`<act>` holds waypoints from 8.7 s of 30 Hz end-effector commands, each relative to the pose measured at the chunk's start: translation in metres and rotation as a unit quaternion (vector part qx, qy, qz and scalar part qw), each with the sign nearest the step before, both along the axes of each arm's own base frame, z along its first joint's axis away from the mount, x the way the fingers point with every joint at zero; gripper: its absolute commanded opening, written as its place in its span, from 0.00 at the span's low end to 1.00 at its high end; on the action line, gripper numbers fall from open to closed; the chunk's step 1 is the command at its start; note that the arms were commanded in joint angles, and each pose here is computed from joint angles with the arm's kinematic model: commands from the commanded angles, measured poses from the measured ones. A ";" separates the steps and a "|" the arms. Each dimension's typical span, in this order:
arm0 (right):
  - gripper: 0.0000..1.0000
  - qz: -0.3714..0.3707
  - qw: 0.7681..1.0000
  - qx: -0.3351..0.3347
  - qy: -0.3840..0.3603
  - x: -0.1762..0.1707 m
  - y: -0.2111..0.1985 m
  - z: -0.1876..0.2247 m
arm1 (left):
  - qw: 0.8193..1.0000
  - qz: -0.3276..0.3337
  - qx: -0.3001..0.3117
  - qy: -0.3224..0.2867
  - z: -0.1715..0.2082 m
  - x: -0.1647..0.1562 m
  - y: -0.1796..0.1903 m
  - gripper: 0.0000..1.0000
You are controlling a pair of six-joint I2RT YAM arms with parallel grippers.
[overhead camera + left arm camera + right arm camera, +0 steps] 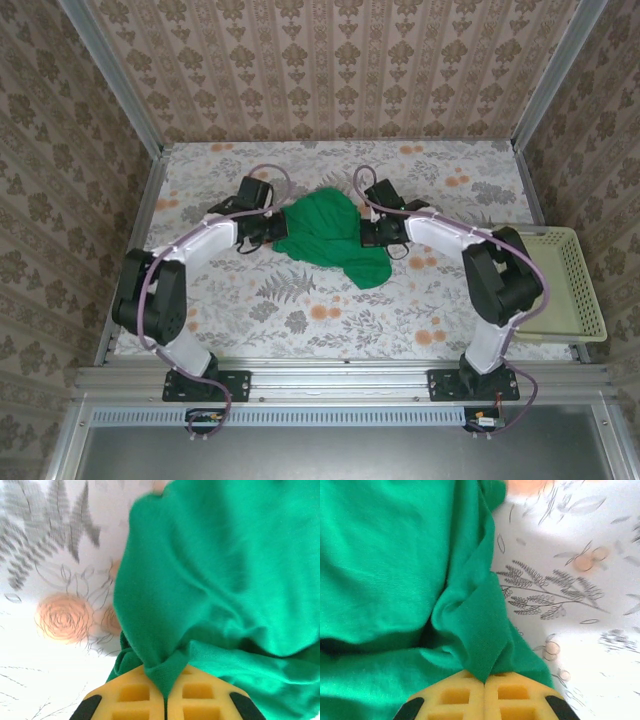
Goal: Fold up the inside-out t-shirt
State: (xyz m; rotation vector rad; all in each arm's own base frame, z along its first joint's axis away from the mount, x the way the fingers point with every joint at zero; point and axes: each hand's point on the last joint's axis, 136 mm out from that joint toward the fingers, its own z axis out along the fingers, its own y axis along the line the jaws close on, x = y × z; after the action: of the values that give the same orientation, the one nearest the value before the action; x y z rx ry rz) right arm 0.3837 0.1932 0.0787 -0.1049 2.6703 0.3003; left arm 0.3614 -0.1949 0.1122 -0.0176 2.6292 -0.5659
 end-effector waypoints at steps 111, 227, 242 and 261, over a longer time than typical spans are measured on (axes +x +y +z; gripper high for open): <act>0.75 -0.053 0.993 -0.076 -0.068 0.013 -0.030 0.098 | 0.991 0.117 0.020 0.067 -0.032 -0.060 0.100 0.00; 0.00 -0.202 0.979 0.019 -0.007 -0.057 -0.115 0.055 | 0.992 0.115 -0.049 -0.032 0.046 -0.041 0.096 0.00; 0.00 -0.243 0.967 0.016 0.076 -0.103 -0.118 -0.016 | 0.989 0.141 -0.048 0.005 -0.021 -0.085 0.103 0.00; 0.00 -0.153 0.896 0.111 -0.402 -0.106 -0.138 0.381 | 0.870 0.088 -0.108 -0.473 0.351 -0.106 0.116 0.00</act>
State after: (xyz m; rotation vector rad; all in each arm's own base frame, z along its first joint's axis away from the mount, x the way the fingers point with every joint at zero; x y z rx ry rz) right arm 0.3003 0.0648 0.4202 0.2614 1.8743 0.3848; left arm 0.2754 -0.0795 0.4114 -0.1195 1.7290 -0.6122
